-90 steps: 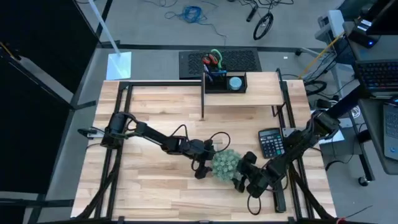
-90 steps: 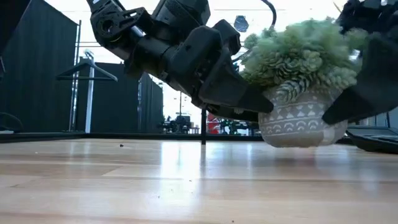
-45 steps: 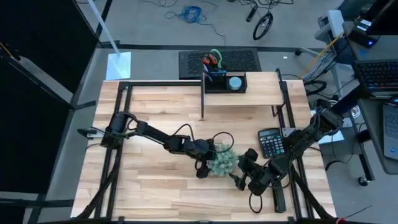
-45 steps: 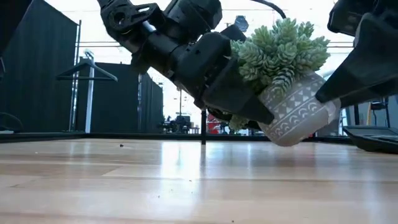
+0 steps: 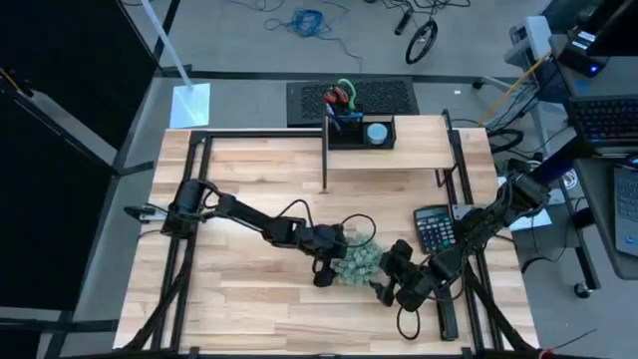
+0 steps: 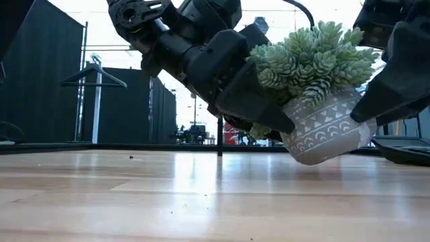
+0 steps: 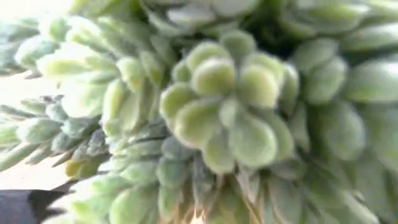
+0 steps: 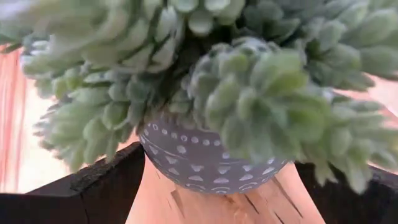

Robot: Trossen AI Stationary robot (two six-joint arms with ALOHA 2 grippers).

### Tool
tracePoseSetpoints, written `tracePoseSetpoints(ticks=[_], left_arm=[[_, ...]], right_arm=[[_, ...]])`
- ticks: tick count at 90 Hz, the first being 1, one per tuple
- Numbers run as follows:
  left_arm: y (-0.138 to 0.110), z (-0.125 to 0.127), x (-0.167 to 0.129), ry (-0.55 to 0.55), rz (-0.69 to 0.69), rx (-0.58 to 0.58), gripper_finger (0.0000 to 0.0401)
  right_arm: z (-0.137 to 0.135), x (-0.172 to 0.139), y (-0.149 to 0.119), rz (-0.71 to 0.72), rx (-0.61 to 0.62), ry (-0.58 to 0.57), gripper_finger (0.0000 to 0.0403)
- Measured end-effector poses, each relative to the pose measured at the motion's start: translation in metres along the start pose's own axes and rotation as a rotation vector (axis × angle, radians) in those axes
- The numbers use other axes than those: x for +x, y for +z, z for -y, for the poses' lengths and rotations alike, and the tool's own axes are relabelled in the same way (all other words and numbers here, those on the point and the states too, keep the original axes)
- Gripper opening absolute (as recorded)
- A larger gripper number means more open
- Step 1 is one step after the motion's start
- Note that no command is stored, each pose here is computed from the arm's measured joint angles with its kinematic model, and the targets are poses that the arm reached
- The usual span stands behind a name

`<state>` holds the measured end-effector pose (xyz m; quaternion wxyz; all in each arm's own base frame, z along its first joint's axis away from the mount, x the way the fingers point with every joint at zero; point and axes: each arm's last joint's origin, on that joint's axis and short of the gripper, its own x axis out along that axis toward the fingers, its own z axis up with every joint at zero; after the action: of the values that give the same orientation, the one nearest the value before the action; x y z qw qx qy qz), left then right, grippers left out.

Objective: Pick and place office supplies into organizer
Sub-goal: Put the gray patterned vase plant on the wooden shelf

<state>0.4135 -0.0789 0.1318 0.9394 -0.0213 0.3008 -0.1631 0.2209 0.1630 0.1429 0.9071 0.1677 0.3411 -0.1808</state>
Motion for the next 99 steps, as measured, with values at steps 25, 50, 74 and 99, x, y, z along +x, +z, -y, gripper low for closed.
tracePoseSetpoints(ticks=[25, 50, 74, 99], left_arm=[[0.002, 0.001, -0.001, 0.01, 0.007, 0.003, 0.0308], [0.001, -0.001, -0.001, 0.017, 0.003, 0.006, 0.0308], [0.005, -0.006, -0.006, 0.032, 0.005, -0.001, 0.0308], [0.006, -0.009, -0.005, 0.011, 0.043, 0.055, 0.0309]], right_arm=[[0.002, 0.01, -0.011, -0.073, 0.002, -0.023, 0.0384], [0.0, 0.007, -0.014, -0.105, 0.008, -0.006, 0.0384], [-0.002, -0.03, -0.034, 0.086, 0.017, -0.049, 0.0384], [-0.004, -0.018, -0.04, 0.186, -0.041, -0.093, 0.0384]])
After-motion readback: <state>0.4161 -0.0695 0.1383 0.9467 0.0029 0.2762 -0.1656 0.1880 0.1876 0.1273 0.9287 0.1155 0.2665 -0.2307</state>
